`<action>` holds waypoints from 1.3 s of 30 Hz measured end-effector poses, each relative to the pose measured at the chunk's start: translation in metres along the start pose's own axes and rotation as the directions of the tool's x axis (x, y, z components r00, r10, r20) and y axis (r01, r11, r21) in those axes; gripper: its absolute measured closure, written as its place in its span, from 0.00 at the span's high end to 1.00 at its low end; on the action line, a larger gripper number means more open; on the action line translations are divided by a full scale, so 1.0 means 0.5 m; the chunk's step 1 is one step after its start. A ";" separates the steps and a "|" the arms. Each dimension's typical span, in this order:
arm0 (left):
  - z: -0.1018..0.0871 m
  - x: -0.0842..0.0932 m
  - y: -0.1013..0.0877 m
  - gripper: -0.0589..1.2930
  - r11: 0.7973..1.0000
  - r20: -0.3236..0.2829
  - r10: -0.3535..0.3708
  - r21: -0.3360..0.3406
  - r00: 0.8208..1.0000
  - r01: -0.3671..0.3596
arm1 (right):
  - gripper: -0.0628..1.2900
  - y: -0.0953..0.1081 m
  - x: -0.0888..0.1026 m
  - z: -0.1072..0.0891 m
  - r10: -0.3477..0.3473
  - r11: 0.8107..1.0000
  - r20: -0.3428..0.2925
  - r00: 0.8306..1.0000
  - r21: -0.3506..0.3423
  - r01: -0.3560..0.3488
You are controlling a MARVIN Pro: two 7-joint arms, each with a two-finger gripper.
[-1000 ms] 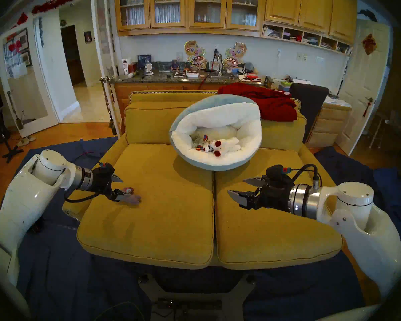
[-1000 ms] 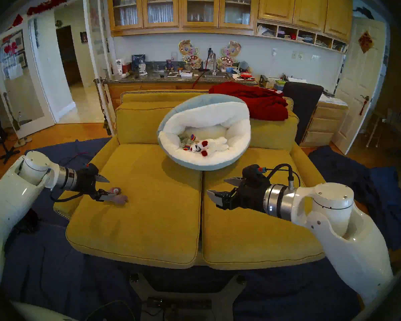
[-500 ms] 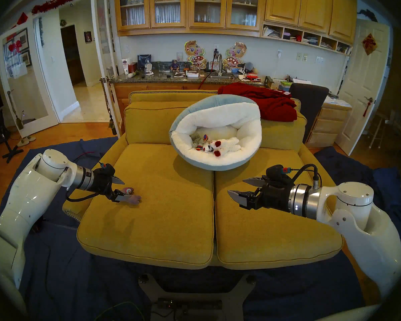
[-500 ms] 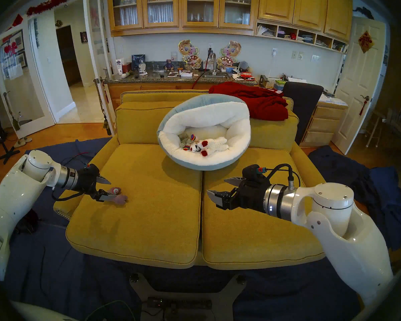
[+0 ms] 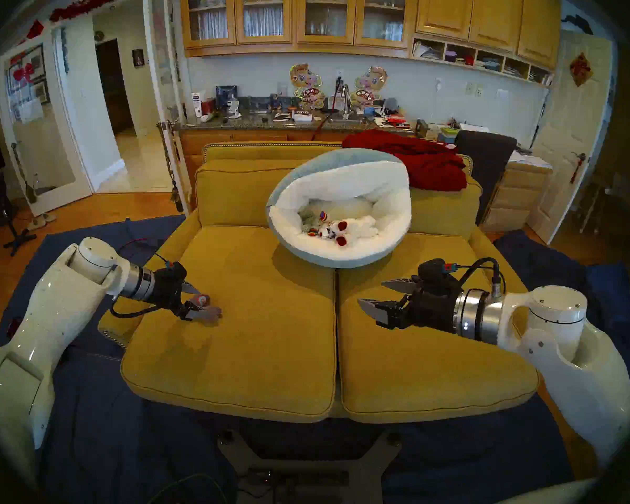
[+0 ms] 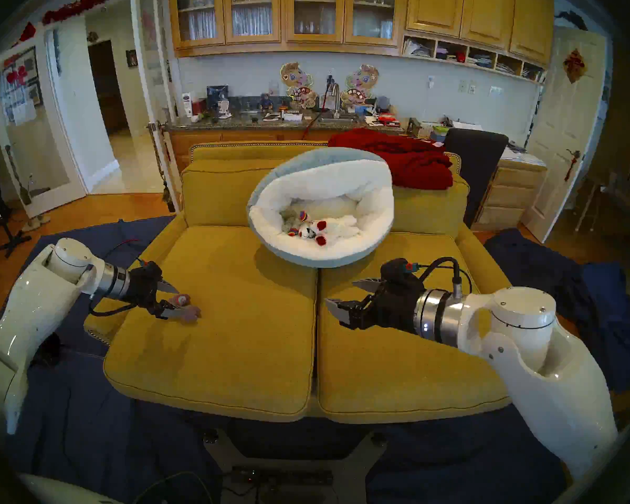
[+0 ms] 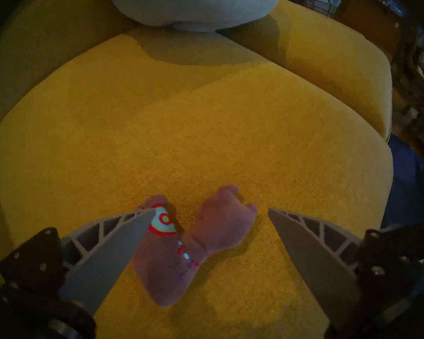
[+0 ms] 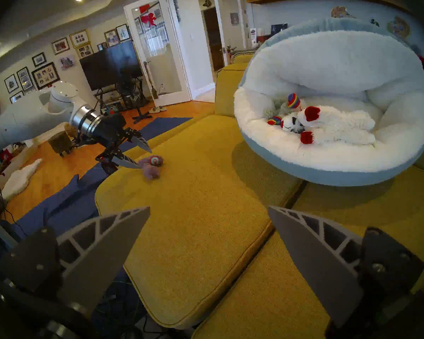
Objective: Put toys into dog bed
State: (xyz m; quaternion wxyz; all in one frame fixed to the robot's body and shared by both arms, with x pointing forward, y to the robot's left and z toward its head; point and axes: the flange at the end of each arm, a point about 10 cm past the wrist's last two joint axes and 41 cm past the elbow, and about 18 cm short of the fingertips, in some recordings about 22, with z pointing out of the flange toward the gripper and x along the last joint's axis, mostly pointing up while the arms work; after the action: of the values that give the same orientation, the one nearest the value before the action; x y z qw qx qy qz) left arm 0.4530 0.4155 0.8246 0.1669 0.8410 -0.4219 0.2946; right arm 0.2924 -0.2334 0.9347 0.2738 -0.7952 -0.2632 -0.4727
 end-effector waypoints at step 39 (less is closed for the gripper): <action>0.054 0.042 0.034 0.12 0.976 -0.099 0.184 -0.098 0.978 -0.194 | 0.98 0.000 0.000 0.000 0.000 1.000 0.000 1.000 0.000 0.000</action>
State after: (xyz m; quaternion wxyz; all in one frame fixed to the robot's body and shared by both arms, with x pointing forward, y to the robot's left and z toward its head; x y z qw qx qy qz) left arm 0.4584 0.3783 0.8178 0.2018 0.7727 -0.5075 0.3236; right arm 0.2923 -0.2333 0.9347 0.2737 -0.7952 -0.2632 -0.4727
